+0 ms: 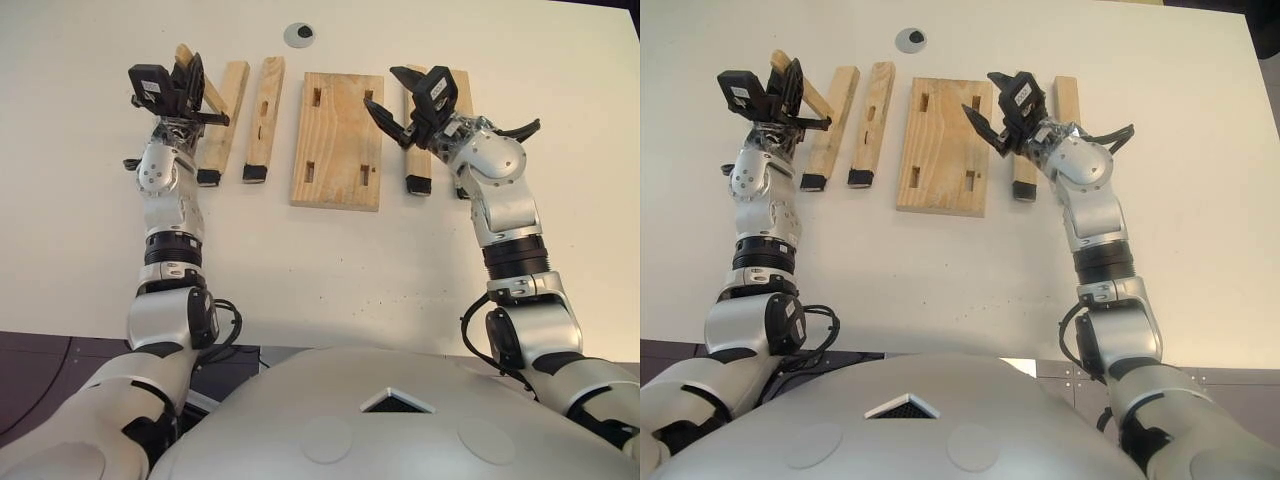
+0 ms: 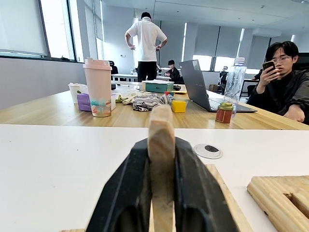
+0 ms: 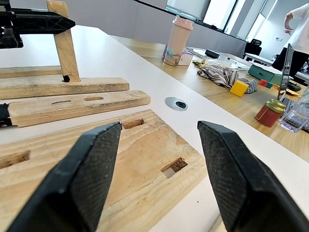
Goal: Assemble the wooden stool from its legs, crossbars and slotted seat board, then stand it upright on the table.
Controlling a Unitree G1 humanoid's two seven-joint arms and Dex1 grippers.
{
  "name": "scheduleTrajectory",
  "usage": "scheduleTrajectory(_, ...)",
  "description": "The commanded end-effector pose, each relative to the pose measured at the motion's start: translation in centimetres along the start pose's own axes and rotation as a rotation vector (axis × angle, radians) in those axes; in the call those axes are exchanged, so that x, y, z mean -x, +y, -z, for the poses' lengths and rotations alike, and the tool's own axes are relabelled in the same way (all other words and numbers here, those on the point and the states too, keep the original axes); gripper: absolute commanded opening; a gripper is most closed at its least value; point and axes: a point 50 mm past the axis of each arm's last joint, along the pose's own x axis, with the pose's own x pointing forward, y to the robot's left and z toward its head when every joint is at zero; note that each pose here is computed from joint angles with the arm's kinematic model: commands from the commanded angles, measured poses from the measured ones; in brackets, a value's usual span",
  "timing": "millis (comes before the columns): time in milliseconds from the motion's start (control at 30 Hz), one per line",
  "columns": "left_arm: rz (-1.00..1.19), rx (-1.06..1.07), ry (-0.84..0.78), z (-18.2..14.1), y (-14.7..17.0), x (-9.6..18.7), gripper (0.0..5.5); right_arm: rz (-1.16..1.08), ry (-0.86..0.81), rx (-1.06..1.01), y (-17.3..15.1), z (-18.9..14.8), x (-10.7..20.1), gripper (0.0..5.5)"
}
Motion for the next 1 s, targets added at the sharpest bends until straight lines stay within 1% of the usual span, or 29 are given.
scheduleTrajectory(33, -0.001, -0.035, 0.084, 0.6, 0.3, 2.0, 1.16, 0.015, 0.008, 0.025, -0.2, 0.0, 0.4, 2.9)
scheduleTrajectory(67, 0.001, -0.057, 0.077, -0.5, 0.5, 2.2, 1.37, 0.02, 0.006, 0.025, -0.2, 0.0, 0.5, 2.9)
scheduleTrajectory(133, 0.012, -0.095, 0.123, -1.9, 0.9, 3.2, 1.72, 0.035, 0.001, 0.025, -0.4, -0.2, 0.6, 2.9)
scheduleTrajectory(267, 0.006, -0.089, 0.326, -1.9, 1.4, 5.3, 2.43, 0.055, 0.002, 0.02, -0.3, 0.0, 0.9, 2.9)
scheduleTrajectory(433, 0.016, -0.065, 0.474, -1.3, 0.9, 5.9, 3.28, 0.043, 0.007, 0.018, 0.1, 0.1, 0.9, 2.9)
scheduleTrajectory(633, 0.015, -0.031, 0.535, -0.3, 0.8, 6.1, 3.28, 0.038, 0.019, 0.022, 0.0, 0.2, 0.8, 2.9)
scheduleTrajectory(767, 0.038, -0.08, 0.513, -0.1, 0.8, 6.0, 2.68, 0.033, 0.019, 0.024, 0.0, 0.1, 0.7, 2.9)
scheduleTrajectory(800, 0.046, -0.091, 0.497, -0.1, 0.8, 6.0, 2.4, 0.034, 0.019, 0.025, 0.0, 0.1, 0.7, 2.9)
scheduleTrajectory(867, 0.028, -0.104, 0.438, -0.7, 1.1, 5.6, 2.09, 0.038, 0.016, 0.028, -0.2, 0.0, 0.7, 2.9)
scheduleTrajectory(933, -0.002, -0.09, 0.297, -2.9, 1.2, 4.8, 1.99, 0.05, 0.004, 0.031, -0.4, -0.2, 0.7, 2.9)
scheduleTrajectory(1000, 0.027, -0.041, 0.133, -6.1, 0.6, 3.8, 1.99, 0.076, -0.028, 0.028, -0.9, -0.8, 0.6, 2.9)
